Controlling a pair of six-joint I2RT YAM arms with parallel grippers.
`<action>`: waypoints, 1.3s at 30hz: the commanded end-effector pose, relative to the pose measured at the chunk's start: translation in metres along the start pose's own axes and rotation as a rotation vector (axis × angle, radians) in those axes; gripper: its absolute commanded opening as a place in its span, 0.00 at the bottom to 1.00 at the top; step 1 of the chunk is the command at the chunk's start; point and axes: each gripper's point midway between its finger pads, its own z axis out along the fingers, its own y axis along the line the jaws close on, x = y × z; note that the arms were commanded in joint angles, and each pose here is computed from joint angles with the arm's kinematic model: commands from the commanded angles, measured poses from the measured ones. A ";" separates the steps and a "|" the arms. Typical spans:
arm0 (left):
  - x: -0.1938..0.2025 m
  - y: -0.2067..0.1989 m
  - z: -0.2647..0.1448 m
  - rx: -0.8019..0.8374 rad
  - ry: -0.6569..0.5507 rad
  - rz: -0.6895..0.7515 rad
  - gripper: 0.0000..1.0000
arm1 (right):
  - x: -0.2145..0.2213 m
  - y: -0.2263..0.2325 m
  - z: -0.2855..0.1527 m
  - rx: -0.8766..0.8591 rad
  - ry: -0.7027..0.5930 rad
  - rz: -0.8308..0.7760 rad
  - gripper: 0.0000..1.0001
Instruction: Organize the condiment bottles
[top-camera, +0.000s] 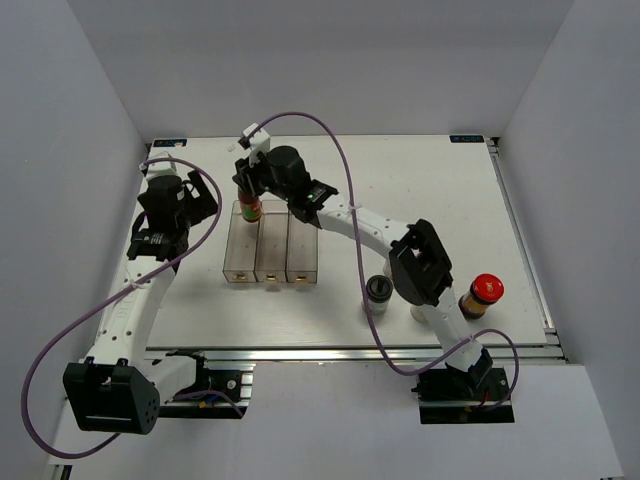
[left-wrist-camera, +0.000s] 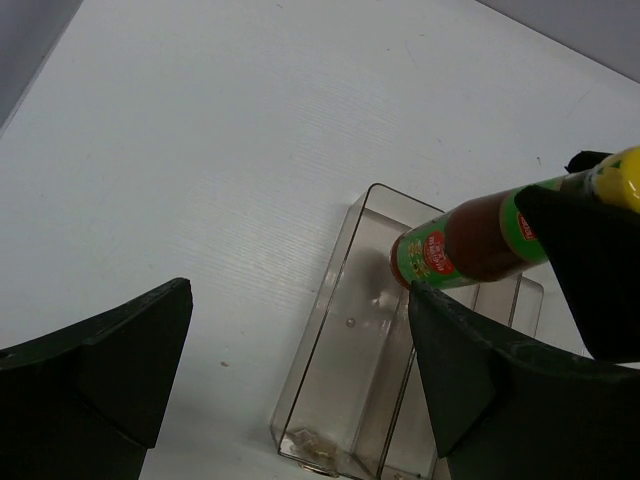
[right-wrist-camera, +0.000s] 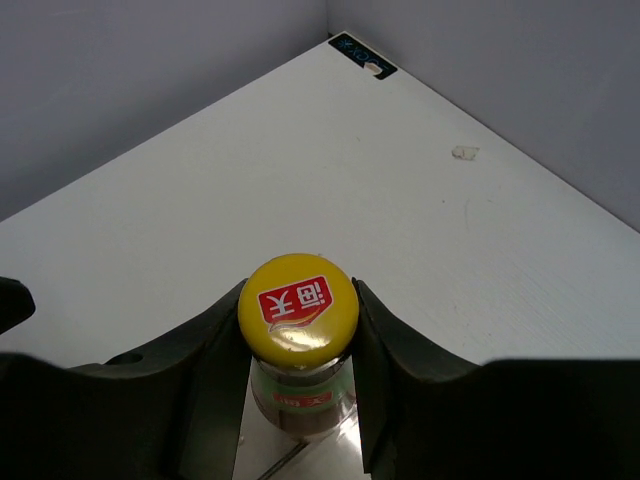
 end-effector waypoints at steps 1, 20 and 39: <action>-0.010 0.004 -0.006 -0.026 -0.037 -0.017 0.98 | -0.097 0.009 -0.002 0.004 -0.274 -0.030 0.00; -0.005 0.004 -0.001 -0.026 -0.025 -0.010 0.98 | -0.036 0.004 0.030 0.042 -0.205 -0.063 0.09; -0.014 0.001 -0.013 -0.005 -0.047 -0.016 0.98 | -0.105 0.016 -0.023 0.042 -0.233 -0.037 0.89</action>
